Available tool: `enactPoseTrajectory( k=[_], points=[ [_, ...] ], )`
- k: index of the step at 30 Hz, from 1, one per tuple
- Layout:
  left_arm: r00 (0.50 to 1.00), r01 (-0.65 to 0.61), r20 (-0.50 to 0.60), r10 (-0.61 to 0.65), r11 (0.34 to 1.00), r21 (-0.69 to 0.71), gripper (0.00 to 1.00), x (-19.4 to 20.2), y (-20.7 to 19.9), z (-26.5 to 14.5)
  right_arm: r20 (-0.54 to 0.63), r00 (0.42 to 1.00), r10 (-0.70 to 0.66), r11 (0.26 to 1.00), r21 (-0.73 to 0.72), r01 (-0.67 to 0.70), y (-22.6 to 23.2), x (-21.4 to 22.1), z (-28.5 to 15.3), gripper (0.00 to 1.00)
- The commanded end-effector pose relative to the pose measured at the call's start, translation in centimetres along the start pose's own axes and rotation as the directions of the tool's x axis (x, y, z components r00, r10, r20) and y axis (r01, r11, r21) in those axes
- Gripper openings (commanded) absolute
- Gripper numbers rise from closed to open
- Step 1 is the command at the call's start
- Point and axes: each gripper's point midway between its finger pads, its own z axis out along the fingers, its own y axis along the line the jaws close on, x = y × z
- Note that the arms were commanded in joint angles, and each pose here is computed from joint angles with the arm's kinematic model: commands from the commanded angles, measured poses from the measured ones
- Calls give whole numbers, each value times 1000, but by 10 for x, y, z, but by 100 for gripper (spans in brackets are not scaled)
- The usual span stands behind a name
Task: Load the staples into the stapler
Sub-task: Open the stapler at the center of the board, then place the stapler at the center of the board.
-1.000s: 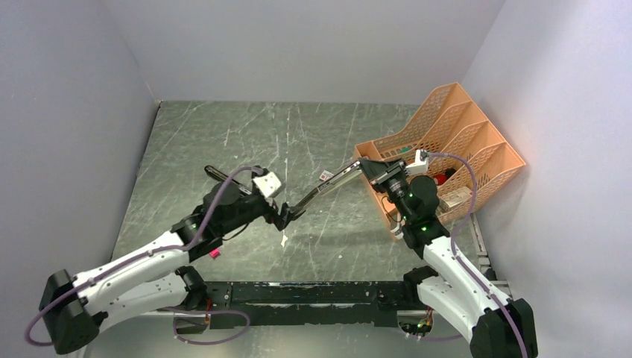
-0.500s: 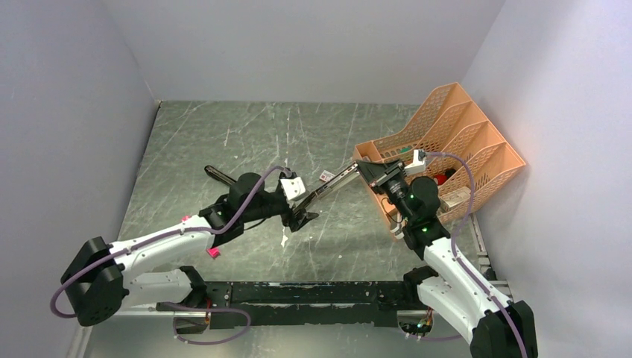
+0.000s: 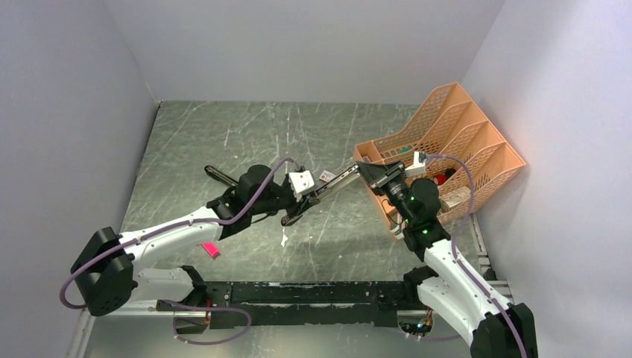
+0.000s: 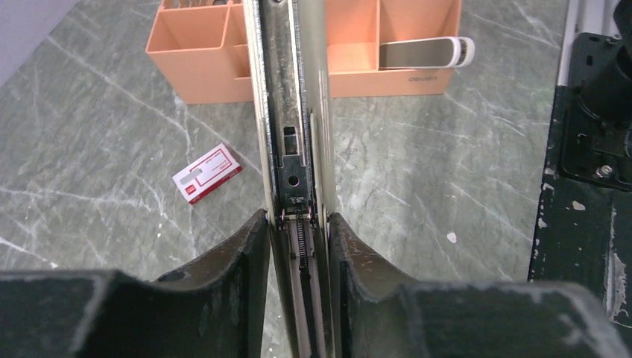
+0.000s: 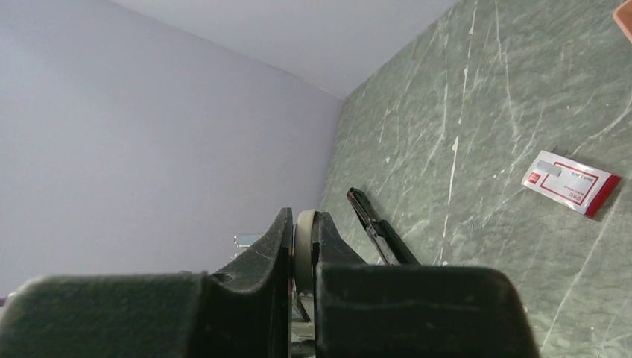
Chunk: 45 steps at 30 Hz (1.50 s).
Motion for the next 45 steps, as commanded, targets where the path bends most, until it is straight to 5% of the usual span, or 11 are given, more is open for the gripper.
enactPoseTrajectory(
  k=[1, 5, 10, 21, 31, 45],
  points=[
    [1000, 1, -19, -1, 1000, 21, 26, -7, -1, -1, 66, 997, 29, 996, -90, -23, 28, -18, -5, 0],
    [999, 17, -51, -16, 999, 33, 7, -5, -4, -6, 89, 996, 15, 997, -73, -9, 26, -21, -7, 0],
    [998, 5, -66, 0, 997, 80, 7, -6, -14, -16, 94, 996, -8, 998, -62, 13, 25, -22, -8, 5],
    [983, -79, -151, 101, 986, 147, 7, 1, -24, -45, 156, 973, -169, 985, 70, 160, 4, -36, -17, 41],
    [881, -112, -406, 242, 942, 317, 7, 72, -36, -63, 48, 929, -368, 930, 43, 366, -4, -17, -26, 45],
    [824, -114, -471, 316, 906, 409, 10, 129, -38, -41, -127, 868, -481, 876, -124, 467, -23, 34, -34, 50]
  ],
)
